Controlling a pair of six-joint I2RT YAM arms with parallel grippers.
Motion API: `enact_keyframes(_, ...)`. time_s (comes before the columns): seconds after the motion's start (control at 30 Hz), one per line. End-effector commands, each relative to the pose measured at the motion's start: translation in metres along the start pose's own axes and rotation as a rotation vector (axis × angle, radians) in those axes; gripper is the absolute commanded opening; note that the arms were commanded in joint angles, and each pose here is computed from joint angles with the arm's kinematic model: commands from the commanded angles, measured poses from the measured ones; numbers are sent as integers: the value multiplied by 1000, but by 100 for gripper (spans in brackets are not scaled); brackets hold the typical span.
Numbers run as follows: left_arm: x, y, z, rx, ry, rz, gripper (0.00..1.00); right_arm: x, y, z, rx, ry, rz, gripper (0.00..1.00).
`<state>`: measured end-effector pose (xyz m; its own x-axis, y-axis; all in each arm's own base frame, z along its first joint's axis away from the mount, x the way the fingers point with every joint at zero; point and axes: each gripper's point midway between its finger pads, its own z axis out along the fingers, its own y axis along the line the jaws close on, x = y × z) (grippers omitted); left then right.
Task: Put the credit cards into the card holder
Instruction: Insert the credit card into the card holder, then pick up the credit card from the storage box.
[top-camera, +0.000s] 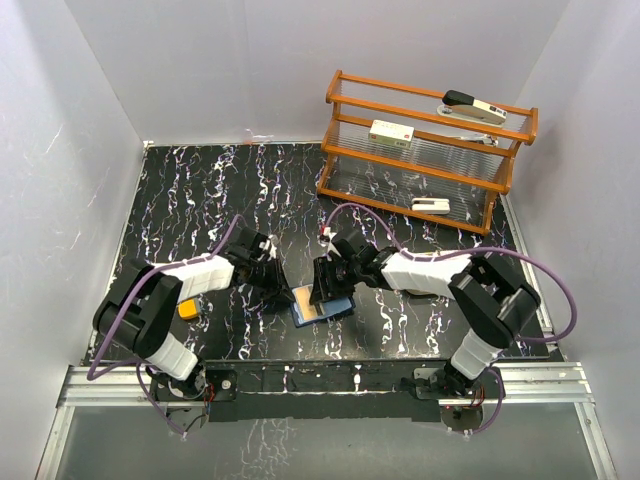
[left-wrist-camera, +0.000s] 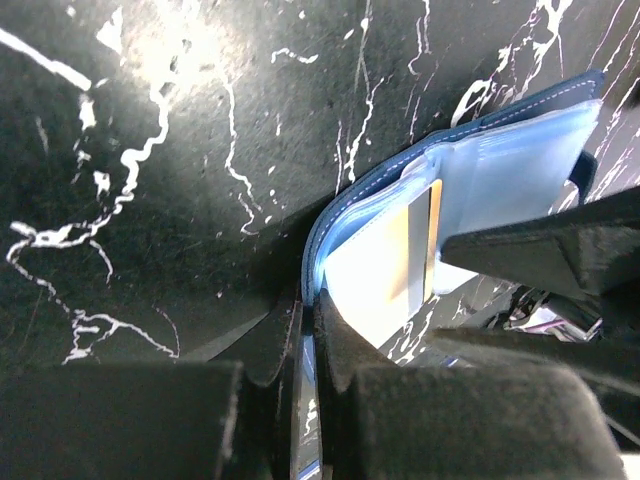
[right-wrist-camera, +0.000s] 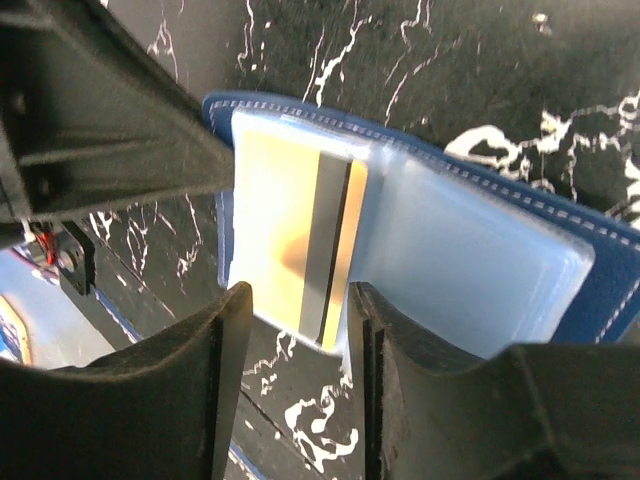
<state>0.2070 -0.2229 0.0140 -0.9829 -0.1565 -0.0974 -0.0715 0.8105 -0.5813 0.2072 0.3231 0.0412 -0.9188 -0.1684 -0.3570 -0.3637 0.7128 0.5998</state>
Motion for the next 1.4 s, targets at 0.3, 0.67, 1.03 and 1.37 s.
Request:
enact_keyframes(0.3,20,2,-18,-27,144,148,0,-48,-19,-83,359,-186,-90,48)
enact_keyframes(0.67,15,-4,-37,-36,149,227,0,-80,-91,-164,888,-238,-79,51)
enact_keyframes(1.03,13,-2,-45,-41,151,284,0,-89,-175,-219,1115,-217,33,52)
enact_keyframes(1.37,12,-9,-48,-5,140,299,0,-63,-226,-239,1325,-124,75,55)
